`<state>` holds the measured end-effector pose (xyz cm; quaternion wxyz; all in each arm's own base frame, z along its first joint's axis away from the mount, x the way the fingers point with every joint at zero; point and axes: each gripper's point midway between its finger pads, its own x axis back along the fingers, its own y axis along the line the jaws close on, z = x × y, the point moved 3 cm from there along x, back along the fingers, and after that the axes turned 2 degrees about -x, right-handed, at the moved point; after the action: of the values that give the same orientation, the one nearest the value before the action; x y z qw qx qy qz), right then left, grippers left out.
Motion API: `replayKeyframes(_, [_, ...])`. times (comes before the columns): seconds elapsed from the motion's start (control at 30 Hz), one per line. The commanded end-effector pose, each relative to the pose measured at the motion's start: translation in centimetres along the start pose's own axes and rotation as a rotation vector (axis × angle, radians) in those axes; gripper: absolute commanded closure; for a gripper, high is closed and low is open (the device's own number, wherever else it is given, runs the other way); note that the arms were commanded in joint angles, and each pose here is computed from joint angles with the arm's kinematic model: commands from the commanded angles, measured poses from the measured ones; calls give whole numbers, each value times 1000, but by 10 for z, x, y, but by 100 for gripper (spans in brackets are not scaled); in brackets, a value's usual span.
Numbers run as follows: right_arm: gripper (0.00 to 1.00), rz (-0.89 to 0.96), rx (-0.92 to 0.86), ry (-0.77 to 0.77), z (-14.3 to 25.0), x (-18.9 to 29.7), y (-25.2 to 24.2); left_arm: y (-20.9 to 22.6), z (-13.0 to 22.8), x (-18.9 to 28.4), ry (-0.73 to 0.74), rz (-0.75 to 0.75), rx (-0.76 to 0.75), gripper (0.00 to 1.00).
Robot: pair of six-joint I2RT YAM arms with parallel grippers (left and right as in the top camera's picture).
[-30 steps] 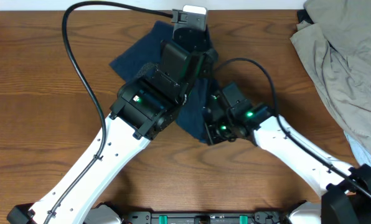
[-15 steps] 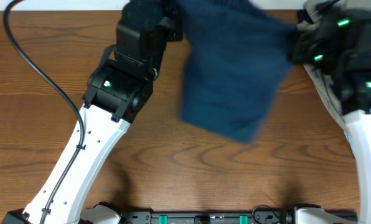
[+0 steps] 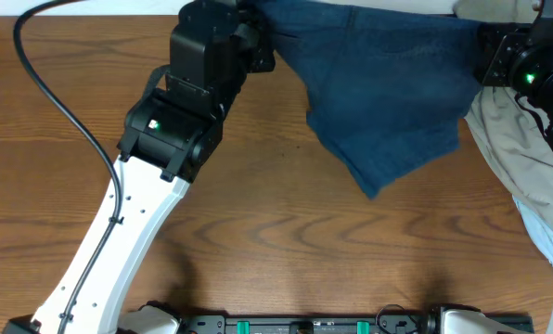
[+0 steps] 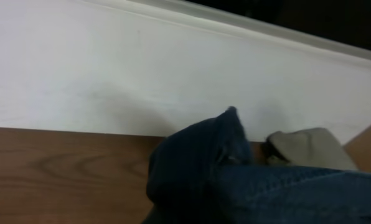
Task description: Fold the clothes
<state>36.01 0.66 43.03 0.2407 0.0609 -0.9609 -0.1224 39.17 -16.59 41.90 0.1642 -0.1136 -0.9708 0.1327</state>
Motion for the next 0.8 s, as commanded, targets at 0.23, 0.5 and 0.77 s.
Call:
replayKeyframes(0.23, [99, 205, 3, -115, -26, 18, -37, 21, -68, 82, -228, -45, 54, 94])
replayKeyframes(0.5, [99, 214, 6, -64, -20, -14, -48, 25, -43, 39, -131, -81, 35, 94])
replayKeyframes(0.77, [99, 310, 47, -161, -45, -65, -76, 54, -26, -37, -107, -157, 53, 94])
